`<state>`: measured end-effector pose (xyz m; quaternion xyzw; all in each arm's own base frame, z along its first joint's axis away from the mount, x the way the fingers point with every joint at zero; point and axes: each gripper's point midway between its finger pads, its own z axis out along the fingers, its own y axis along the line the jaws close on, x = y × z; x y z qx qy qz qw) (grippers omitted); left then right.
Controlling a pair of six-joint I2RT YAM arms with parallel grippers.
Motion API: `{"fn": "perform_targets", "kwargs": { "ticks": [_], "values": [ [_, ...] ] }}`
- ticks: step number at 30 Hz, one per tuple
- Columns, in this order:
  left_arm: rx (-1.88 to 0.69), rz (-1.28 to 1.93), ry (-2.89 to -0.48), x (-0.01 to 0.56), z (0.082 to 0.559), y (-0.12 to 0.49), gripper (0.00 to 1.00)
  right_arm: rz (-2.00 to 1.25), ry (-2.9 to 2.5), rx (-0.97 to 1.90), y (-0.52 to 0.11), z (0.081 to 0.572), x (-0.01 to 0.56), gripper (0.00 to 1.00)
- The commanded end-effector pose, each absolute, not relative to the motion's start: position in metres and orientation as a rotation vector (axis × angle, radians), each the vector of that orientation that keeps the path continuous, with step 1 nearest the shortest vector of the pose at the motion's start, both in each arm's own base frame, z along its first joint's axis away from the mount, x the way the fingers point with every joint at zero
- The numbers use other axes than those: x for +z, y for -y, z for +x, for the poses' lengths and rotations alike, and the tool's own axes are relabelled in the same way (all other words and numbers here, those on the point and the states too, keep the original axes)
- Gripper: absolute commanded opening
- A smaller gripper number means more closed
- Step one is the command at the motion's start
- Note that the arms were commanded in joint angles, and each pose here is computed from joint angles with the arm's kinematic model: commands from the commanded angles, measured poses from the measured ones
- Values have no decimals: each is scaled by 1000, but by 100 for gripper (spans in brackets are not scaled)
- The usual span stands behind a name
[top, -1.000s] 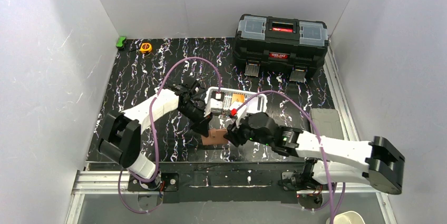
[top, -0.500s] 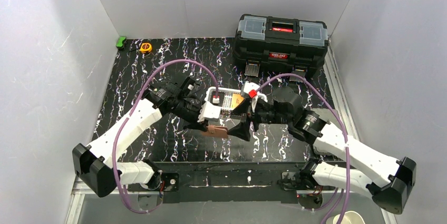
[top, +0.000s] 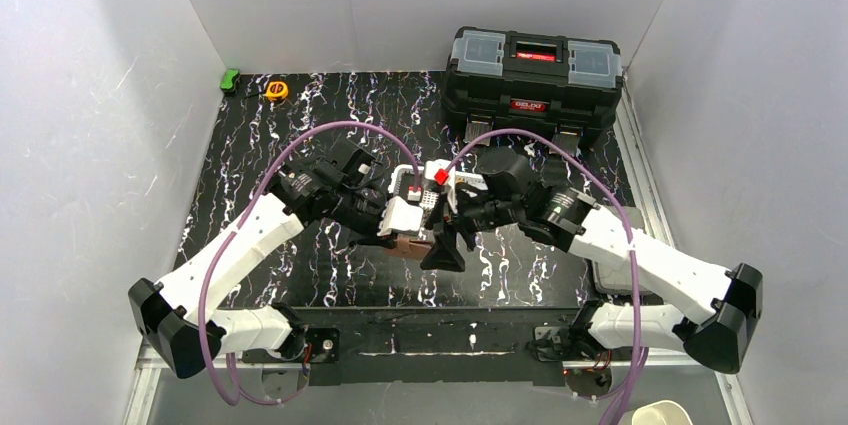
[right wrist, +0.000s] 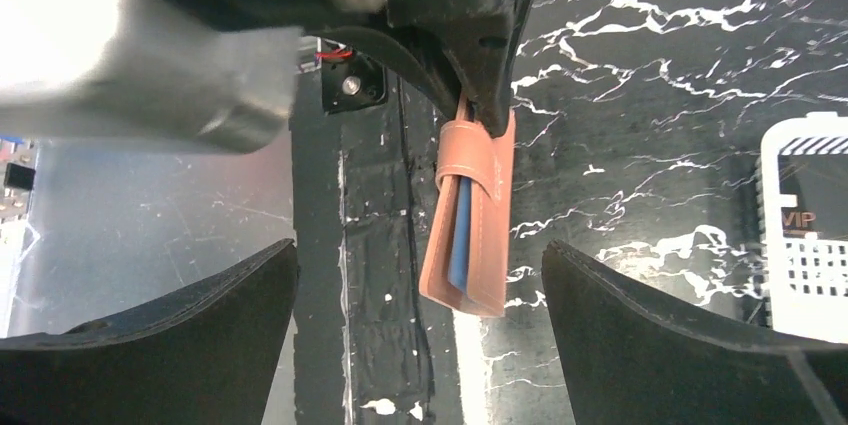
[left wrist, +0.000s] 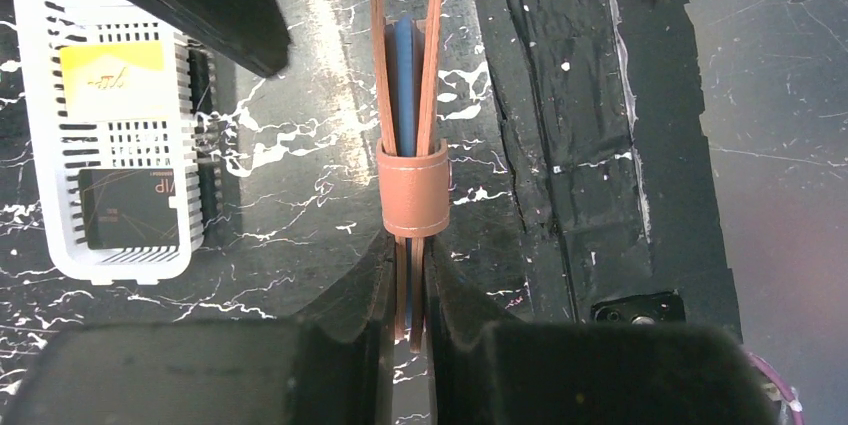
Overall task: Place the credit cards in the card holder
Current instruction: Open the card holder at the center of the board.
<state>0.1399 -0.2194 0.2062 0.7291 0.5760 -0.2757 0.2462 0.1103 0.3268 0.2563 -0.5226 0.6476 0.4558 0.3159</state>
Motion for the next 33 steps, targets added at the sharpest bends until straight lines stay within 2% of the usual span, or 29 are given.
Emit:
{"fn": "perform_targets", "kwargs": {
  "ticks": [1, 5, 12, 14, 19, 20, 21, 22, 23, 25, 33],
  "values": [
    [-723, 1942, -1503, 232, 141, 224, 0, -1389, -1729, 1166, -334, 111, 256, 96],
    [-734, 1923, -1495, 241, 137, 226, 0, -1355, -1728, 1102, -341, 122, 253, 94],
    [-754, 1928, -1478, 247, 125, 224, 0, -1265, -1720, 990, -345, 145, 254, 80],
    [-759, 1925, -1474, 249, 124, 225, 0, -1257, -1715, 986, -346, 147, 256, 66],
    [-776, 1870, -1482, 260, 125, 230, 1, -1271, -1742, 976, -347, 147, 253, 6],
    [-774, 1855, -1485, 263, 127, 231, 10, -1271, -1750, 969, -345, 147, 252, 1],
    [-777, 1842, -1490, 267, 127, 231, 25, -1265, -1753, 958, -343, 147, 252, 1],
    [-779, 1834, -1488, 270, 125, 231, 43, -1256, -1750, 949, -340, 147, 252, 1],
    [-782, 1818, -1483, 275, 125, 230, 74, -1242, -1740, 938, -336, 148, 252, 1],
    [-786, 1778, -1477, 279, 124, 231, 96, -1211, -1689, 948, -330, 145, 260, 1],
    [-851, 1318, -1534, 316, 145, 236, 98, -996, -1418, 1128, -319, 127, 312, 1]
  ]
}}
